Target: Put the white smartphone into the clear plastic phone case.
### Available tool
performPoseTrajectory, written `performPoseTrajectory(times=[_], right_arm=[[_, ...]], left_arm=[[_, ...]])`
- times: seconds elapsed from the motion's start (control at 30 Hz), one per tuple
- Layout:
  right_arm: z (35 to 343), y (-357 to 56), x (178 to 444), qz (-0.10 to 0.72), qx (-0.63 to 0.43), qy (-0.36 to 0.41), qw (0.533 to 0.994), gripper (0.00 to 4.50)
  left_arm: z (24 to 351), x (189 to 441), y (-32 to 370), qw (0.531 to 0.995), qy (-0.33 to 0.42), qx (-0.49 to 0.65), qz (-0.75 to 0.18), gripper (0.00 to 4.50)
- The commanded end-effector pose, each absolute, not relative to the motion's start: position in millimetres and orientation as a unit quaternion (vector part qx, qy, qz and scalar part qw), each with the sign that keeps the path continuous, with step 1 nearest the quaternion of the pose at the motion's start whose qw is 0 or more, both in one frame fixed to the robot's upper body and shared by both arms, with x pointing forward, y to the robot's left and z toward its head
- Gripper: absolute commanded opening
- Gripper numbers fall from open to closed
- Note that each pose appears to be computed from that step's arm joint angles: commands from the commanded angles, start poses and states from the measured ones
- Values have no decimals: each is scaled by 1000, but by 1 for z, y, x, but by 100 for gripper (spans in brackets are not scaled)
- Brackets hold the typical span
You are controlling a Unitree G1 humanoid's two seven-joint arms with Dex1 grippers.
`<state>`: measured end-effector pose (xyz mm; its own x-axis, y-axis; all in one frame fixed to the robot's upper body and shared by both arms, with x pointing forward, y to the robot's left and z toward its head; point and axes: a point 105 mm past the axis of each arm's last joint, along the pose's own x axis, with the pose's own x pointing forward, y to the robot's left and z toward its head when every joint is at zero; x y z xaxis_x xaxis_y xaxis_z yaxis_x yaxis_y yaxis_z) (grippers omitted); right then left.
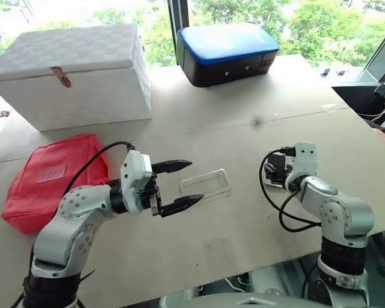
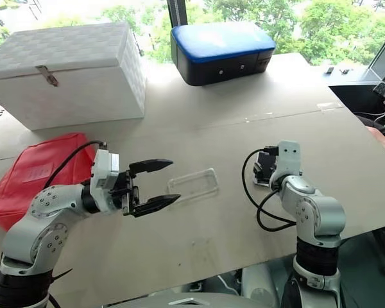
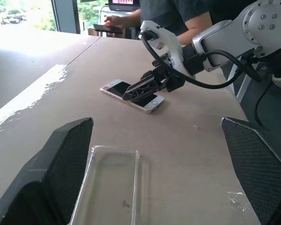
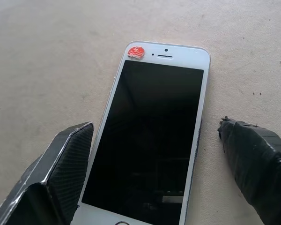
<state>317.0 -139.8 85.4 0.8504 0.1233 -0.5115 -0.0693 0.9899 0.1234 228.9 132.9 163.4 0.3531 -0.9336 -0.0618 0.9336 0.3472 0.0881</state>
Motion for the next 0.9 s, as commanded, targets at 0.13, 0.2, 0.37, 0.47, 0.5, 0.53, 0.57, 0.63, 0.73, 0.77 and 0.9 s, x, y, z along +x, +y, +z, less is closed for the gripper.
performPoseTrajectory(times=[0.13,0.2,0.37,0.47,0.5,0.53,0.57,0.63,0.73,0.77,0.9], right_arm=[[45,-122,306,63,-7,358,931,450],[36,-117,302,76,-11,371,926,450],[29,-125,295,81,-22,378,922,298],[35,-136,296,87,-37,357,929,285],[39,-141,297,91,-41,345,933,280],[54,-138,302,129,-28,304,943,278],[66,-135,305,159,-19,274,948,278],[86,-127,306,218,-22,232,948,278],[121,-91,303,374,-56,153,913,278],[125,-79,300,419,-88,142,893,278],[127,-55,296,525,-234,120,809,278]], left_arm=[[174,218,133,811,0,57,-582,445],[173,216,134,809,9,56,-586,445],[175,218,132,810,11,56,-584,450],[171,220,134,815,12,60,-576,450],[169,221,136,821,13,61,-567,450],[169,222,137,830,12,53,-555,450],[169,223,137,836,11,47,-547,450],[167,223,138,844,14,36,-534,450],[141,226,162,872,46,47,-485,450],[135,226,169,879,55,53,-470,450],[128,221,174,882,62,64,-462,450]])
